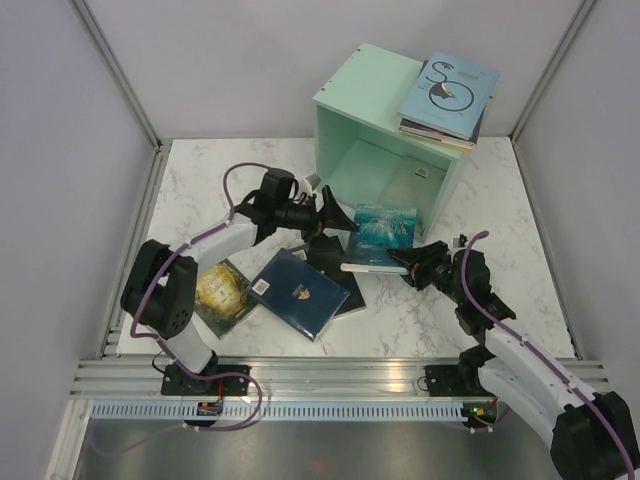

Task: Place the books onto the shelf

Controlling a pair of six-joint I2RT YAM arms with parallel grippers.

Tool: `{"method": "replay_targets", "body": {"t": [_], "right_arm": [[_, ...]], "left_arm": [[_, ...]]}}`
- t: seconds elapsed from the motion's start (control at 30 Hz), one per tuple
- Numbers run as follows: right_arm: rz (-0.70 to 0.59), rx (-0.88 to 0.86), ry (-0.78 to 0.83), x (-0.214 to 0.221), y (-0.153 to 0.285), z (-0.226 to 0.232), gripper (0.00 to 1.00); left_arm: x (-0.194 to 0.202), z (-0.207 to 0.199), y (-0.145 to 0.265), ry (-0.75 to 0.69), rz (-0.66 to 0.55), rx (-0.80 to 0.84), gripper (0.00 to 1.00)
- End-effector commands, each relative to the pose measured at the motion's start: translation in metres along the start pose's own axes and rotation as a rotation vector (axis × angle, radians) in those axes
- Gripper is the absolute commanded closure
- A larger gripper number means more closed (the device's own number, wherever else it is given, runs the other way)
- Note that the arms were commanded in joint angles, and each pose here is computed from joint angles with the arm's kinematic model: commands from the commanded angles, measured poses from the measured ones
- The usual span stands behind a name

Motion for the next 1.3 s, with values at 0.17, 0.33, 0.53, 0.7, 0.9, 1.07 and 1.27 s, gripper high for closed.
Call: {"method": "replay_targets", "body": {"t": [0.17, 0.33, 0.53, 0.7, 0.9, 1.07, 1.27], "right_arm": [[-0.163, -0.214, 0.051, -0.03, -0.02, 0.072, 1.0], [-0.192, -0.244, 0.041, -0.04, -0.039, 0.088, 1.0], [-0.206, -0.32, 0.031, -0.048, -0.049, 0.122, 1.0], [-0.299, -0.273, 0.085, -0.062, -0.045, 0.155, 1.0], [-0.432, -0.21, -0.052, -0.079, -0.057, 0.128, 1.0], [-0.587, -0.151, -0.119, -0.09, -0.06, 0.105, 1.0], [-0.663, -0.111, -0.131, -0.1, -0.072, 0.093, 1.0]], "left_arm": [[-0.009, -0.006, 0.089, -0.12, -0.23, -0.101, 0.02], [0.015, 0.001, 0.108, -0.147, -0.244, -0.118, 0.02], [0.043, 0.01, 0.12, -0.167, -0.246, -0.118, 0.04], [0.058, 0.026, 0.122, -0.16, -0.234, -0.137, 0.04], [0.064, 0.031, 0.122, -0.165, -0.218, -0.128, 0.05], [0.071, 0.032, 0.123, -0.174, -0.208, -0.108, 0.06], [0.081, 0.036, 0.124, -0.184, -0.202, -0.078, 0.06]]}}
Point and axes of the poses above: each gripper's point midway between its finger pads, its own y axis back along the fingers, its own z axis along the line the jaws close on, x = y × z, the point moved 5 cm from there along y, back along the fingers, and after that the axes turned 4 degrees about y, right-handed, at the moved point
